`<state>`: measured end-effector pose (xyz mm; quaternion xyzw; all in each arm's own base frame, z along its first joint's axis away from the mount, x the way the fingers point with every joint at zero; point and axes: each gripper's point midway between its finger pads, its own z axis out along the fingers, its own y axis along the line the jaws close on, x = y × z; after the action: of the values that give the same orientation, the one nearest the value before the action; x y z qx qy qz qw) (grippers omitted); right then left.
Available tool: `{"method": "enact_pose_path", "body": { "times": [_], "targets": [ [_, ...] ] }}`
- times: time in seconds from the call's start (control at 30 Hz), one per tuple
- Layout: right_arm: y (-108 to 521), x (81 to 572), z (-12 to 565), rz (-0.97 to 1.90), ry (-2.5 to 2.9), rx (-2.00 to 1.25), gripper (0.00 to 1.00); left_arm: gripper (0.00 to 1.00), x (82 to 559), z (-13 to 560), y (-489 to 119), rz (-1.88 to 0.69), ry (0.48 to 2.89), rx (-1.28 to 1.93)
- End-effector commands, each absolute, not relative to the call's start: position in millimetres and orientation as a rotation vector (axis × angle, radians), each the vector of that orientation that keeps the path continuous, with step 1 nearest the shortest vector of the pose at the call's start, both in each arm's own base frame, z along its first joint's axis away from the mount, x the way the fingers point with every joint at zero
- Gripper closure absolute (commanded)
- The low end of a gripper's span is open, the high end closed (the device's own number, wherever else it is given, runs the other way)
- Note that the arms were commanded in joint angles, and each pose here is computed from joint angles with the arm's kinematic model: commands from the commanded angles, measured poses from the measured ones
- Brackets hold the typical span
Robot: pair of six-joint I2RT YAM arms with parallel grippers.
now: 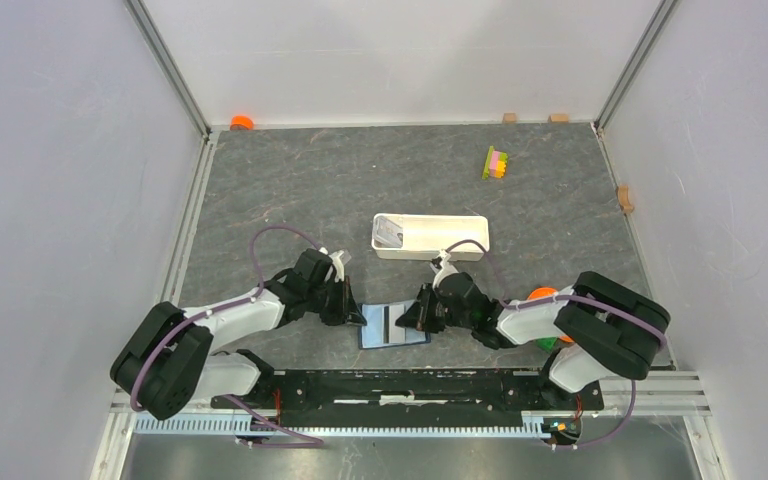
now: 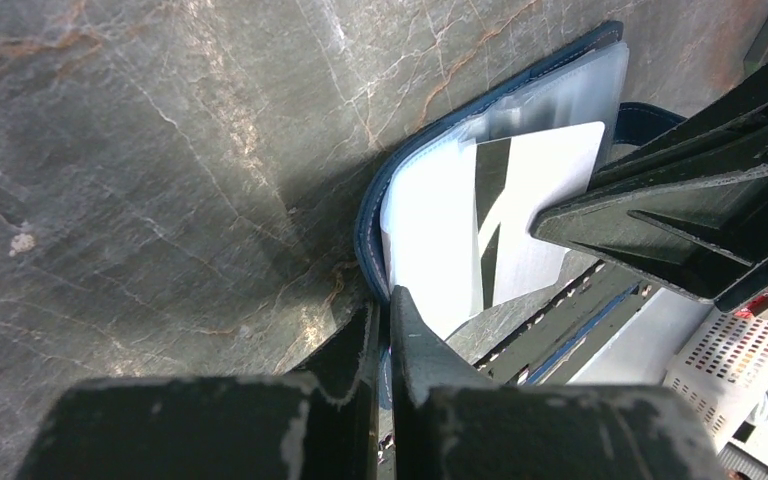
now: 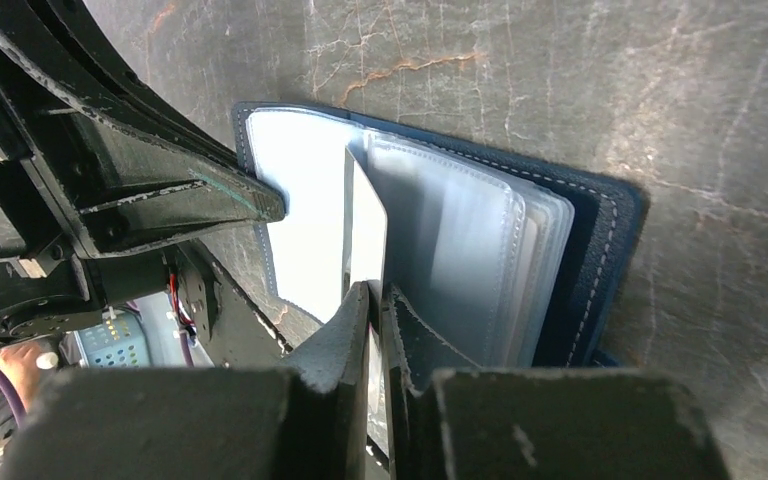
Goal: Put the credit cards into the card holder
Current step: Insert the credit card into the card holder.
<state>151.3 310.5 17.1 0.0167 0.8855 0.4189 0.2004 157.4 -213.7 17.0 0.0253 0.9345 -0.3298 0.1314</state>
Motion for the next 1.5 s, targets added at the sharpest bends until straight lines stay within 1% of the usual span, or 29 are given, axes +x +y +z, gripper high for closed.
{"method": "enact_pose_path", "body": {
  "times": [0.0, 0.23, 0.3, 0.4, 0.43, 0.47, 0.53, 0.63, 0.87, 1.2, 1.33, 1.47],
  "targets": [
    [278, 127, -36, 0.93, 2.693, -0.003, 0.9, 0.94, 153, 10, -205, -0.907, 2.726, 0.098],
    [297, 121, -38, 0.964, 2.723, -0.073, 0.89, 0.92, 152, 12, -211, -0.961, 2.719, 0.107],
    [300, 120, -39, 0.969, 2.727, -0.084, 0.86, 0.91, 151, 12, -212, -0.968, 2.719, 0.107],
    [302, 124, -36, 0.966, 2.706, -0.097, 0.79, 0.87, 152, 13, -211, -0.957, 2.718, 0.105],
    [302, 126, -33, 0.957, 2.691, -0.109, 0.76, 0.84, 153, 13, -209, -0.934, 2.719, 0.103],
    [300, 130, -30, 0.932, 2.679, -0.119, 0.71, 0.79, 155, 14, -206, -0.907, 2.716, 0.098],
    [298, 138, -24, 0.864, 2.657, -0.166, 0.63, 0.66, 159, 18, -200, -0.854, 2.705, 0.088],
    [298, 150, -10, 0.79, 2.616, -0.25, 0.53, 0.52, 163, 24, -193, -0.793, 2.689, 0.074],
    [298, 165, 18, 0.616, 2.542, -0.393, 0.39, 0.48, 162, 30, -191, -0.783, 2.678, 0.066],
    [294, 176, 50, 0.523, 2.415, -0.554, 0.29, 0.48, 161, 47, -213, -0.986, 2.61, 0.06],
    [291, 177, 51, 0.501, 2.399, -0.588, 0.23, 0.48, 161, 52, -226, -1.069, 2.577, 0.029],
    [290, 172, 46, 0.52, 2.415, -0.601, 0.21, 0.48, 158, 49, -240, -1.115, 2.569, 0.014]
  ]
}}
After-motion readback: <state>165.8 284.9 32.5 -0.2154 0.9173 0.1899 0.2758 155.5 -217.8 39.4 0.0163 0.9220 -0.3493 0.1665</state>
